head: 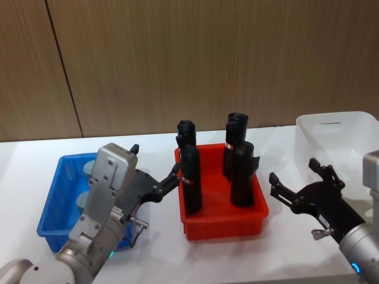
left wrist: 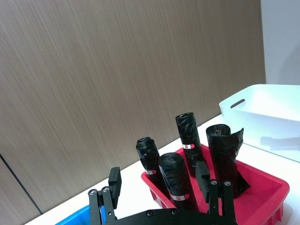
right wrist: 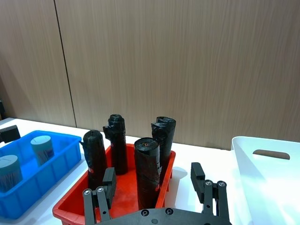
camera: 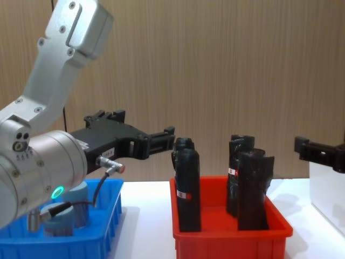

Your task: Pick the cotton swabs from the blue box and place them into the white box.

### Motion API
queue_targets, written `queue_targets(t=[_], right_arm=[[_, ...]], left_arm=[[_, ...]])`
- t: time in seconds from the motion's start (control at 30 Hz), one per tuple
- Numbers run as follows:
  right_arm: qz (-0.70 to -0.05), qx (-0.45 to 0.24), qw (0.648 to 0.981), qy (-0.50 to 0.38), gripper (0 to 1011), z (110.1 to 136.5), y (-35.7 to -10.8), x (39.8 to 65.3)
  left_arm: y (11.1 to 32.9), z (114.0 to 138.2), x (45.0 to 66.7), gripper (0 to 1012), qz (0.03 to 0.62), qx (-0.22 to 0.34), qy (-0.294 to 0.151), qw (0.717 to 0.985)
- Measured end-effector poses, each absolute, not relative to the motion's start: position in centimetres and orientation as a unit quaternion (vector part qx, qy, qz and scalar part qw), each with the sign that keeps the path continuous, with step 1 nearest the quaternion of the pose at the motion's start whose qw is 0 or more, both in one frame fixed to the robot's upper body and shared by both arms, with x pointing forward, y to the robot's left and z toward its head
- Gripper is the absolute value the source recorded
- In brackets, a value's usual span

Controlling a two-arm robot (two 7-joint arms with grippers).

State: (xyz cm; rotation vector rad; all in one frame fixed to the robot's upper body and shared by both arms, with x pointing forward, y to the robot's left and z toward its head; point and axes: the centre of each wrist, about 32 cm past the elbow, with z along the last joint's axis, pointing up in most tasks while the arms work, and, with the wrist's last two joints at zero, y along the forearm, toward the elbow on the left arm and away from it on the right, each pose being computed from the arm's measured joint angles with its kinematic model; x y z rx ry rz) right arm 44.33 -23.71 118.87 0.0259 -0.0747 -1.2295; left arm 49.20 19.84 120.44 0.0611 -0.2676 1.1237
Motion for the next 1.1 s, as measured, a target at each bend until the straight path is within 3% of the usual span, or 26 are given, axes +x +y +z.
queue_targets(t=[1.1], right_arm=[[-0.577, 0.012, 0.816, -0.035, 1001, 118.87, -23.71, 44.33]], left_arm=[[19.84, 120.44, 49.2, 1004, 0.531, 0.029, -0.126, 0.837]])
